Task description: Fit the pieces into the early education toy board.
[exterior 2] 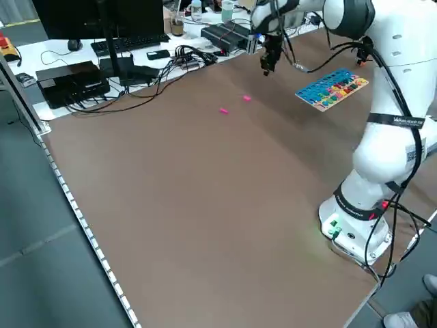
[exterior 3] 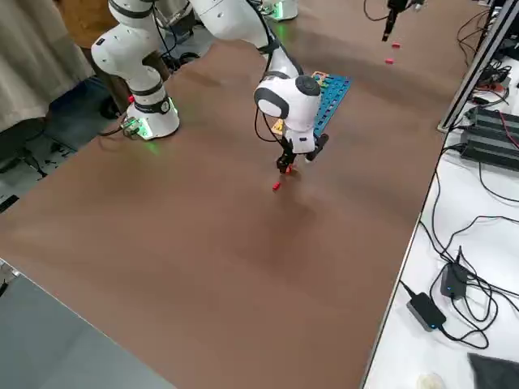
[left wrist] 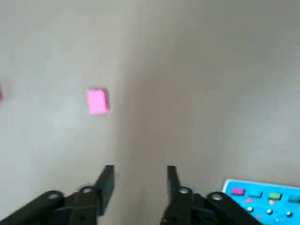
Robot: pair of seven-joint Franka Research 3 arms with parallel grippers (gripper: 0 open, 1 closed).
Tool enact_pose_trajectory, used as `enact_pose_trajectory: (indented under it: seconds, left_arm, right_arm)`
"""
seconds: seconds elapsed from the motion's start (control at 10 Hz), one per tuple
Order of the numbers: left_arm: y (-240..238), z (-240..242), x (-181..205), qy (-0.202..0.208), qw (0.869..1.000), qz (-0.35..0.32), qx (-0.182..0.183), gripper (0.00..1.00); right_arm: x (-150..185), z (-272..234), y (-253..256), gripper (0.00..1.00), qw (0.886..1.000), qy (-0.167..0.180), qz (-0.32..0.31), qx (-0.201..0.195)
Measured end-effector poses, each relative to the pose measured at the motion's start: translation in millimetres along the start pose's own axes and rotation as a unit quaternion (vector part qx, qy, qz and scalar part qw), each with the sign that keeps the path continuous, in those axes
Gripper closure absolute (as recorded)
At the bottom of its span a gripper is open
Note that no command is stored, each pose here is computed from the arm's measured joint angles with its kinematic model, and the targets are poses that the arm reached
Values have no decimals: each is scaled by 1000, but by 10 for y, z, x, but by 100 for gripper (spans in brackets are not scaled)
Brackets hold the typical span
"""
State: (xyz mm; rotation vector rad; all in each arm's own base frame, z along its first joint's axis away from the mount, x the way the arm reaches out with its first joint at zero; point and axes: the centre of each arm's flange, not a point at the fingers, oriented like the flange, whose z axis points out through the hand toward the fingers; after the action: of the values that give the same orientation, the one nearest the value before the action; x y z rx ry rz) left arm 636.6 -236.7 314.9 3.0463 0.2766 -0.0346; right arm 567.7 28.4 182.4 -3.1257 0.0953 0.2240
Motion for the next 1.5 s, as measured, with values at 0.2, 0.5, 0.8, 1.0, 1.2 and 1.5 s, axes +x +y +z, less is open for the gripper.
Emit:
enact_pose_trajectory:
  seconds: [0.2,0.5,0.8,1.0,1.2,1.5]
  left_arm:
    - [-109,105,126,-1,1000,2,4,11]
    - [-219,342,285,-6,1000,-5,14,22]
    - [-434,626,378,-15,999,-7,38,22]
    - [-460,877,352,-33,999,-7,43,23]
    - [-465,1058,341,-41,998,-5,43,25]
    - [-474,1134,383,-31,999,-7,34,28]
  right_arm:
    - [-2,3,-1,48,1000,0,0,0]
    - [-21,30,1,50,1000,-2,0,0]
    - [-56,78,3,50,1000,0,0,0]
    - [-58,81,3,50,1000,-1,0,0]
    - [-58,81,3,50,1000,-1,0,0]
    - [-58,81,3,50,1000,-1,0,0]
